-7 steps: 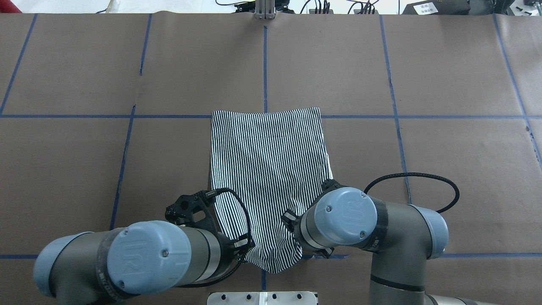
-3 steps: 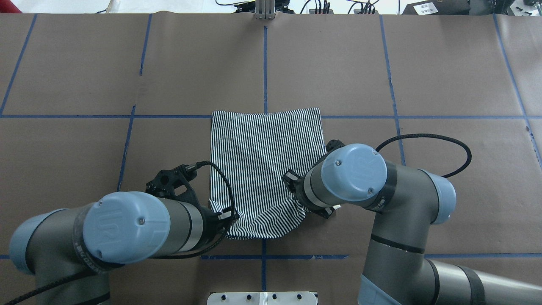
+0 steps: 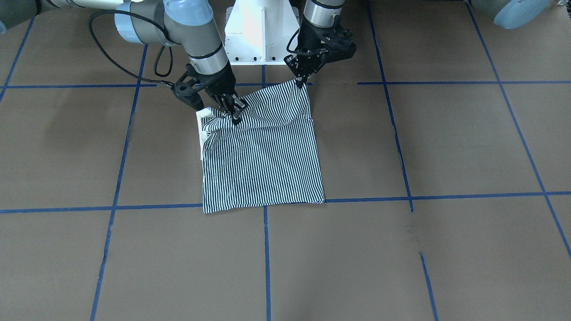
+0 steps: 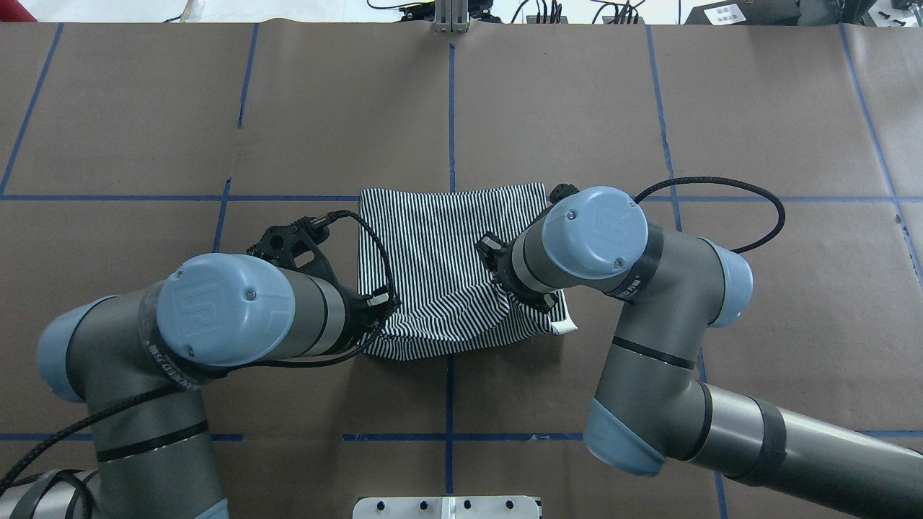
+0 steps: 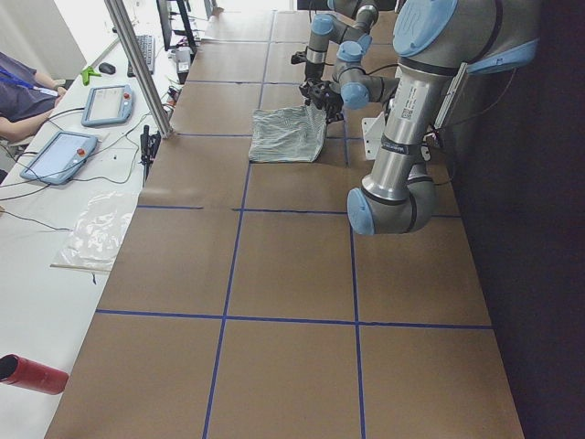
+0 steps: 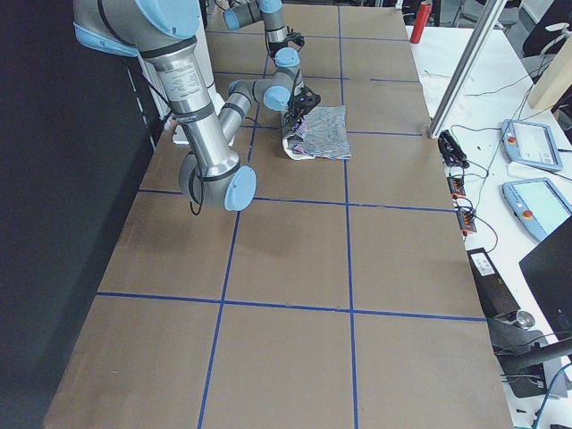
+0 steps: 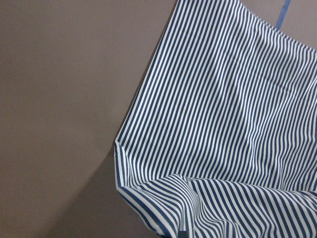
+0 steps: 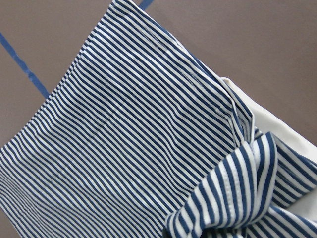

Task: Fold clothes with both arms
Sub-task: 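Lift the near edge with both grippers and fold it farther from the robot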

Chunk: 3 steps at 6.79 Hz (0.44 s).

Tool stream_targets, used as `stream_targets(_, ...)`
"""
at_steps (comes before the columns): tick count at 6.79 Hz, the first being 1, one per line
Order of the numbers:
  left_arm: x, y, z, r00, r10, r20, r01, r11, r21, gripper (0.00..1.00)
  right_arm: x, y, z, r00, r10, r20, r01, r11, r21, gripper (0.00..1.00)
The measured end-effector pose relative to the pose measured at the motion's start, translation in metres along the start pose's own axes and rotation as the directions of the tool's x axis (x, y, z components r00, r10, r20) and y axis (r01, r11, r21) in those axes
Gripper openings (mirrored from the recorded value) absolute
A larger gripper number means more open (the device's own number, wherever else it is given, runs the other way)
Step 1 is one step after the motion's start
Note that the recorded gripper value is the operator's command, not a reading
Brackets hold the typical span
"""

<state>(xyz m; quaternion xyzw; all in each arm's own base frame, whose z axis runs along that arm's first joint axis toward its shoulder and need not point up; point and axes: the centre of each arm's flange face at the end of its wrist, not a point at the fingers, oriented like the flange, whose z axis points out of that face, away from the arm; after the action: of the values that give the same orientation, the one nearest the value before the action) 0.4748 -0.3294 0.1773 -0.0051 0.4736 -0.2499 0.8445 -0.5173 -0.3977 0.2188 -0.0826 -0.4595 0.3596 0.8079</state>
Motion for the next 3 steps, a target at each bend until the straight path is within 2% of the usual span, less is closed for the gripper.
stream_targets(3,0.003,-0.035,0.019,1.000,-0.023,-0.003,0.023,0.999,0.046,0.00,-0.028,-0.025,0.023,1.000,0.007,0.013,-0.007,0.999,0.037,0.00)
